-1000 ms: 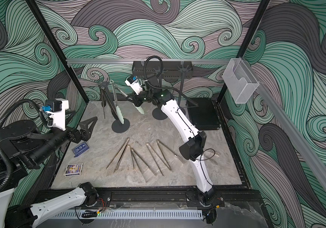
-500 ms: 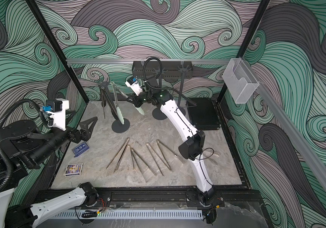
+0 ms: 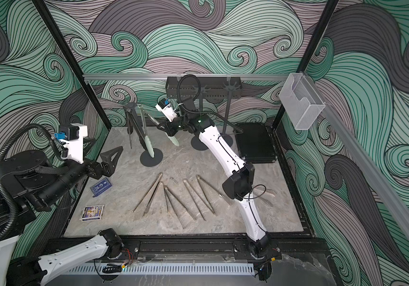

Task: Hang food tongs on kitchen utensil racks
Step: Hang the food tongs on the rack.

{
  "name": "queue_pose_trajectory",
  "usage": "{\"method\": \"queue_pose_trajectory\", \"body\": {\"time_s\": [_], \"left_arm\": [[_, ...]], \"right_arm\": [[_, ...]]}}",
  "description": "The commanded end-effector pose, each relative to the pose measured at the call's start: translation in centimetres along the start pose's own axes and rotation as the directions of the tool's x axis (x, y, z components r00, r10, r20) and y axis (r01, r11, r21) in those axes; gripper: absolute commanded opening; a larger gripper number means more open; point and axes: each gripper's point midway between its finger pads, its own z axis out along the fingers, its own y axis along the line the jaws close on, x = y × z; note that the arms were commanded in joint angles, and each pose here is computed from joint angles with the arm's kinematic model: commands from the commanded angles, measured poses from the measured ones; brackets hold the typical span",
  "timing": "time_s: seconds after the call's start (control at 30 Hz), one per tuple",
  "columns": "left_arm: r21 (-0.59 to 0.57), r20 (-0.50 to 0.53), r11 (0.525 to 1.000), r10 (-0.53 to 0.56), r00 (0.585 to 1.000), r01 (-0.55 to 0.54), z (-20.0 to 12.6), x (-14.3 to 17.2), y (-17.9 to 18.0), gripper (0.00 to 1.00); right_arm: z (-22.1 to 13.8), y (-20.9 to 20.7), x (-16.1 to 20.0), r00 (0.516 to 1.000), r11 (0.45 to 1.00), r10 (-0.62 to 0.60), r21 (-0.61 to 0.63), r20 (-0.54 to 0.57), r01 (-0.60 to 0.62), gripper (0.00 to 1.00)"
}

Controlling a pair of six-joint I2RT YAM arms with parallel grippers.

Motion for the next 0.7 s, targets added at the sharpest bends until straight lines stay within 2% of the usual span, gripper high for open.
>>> {"method": "queue_pose_trajectory", "body": {"time_s": [0.0,0.27,0.4,0.67], "left_arm": [[0.000,0.014,1.000,0.005,1.000,-0.005,0.4,-0.3,-0.2,0.97],[0.007,0.006,1.000,0.013,1.000,-0.013,0.7,-0.1,-0.4,0.97],[0.014,0.010,1.000,0.014,1.000,-0.014,0.8,-0.2,-0.6,0.97],[0.024,0.013,1.000,0.019,1.000,-0.019,0.9,-0.2,-0.8,0.97]], "right_arm": [[0.7,0.0,-0.1,1.000,1.000,0.008,-0.004,0.007,-0.008,0.00],[2.4,-1.1,1.7,0.999,0.999,0.041,0.013,-0.022,-0.040,0.00],[2.9,-1.6,2.5,0.998,0.998,0.055,0.026,-0.035,-0.054,0.09],[3.1,-1.8,3.1,0.997,0.997,0.064,0.034,-0.048,-0.062,0.18]]}}
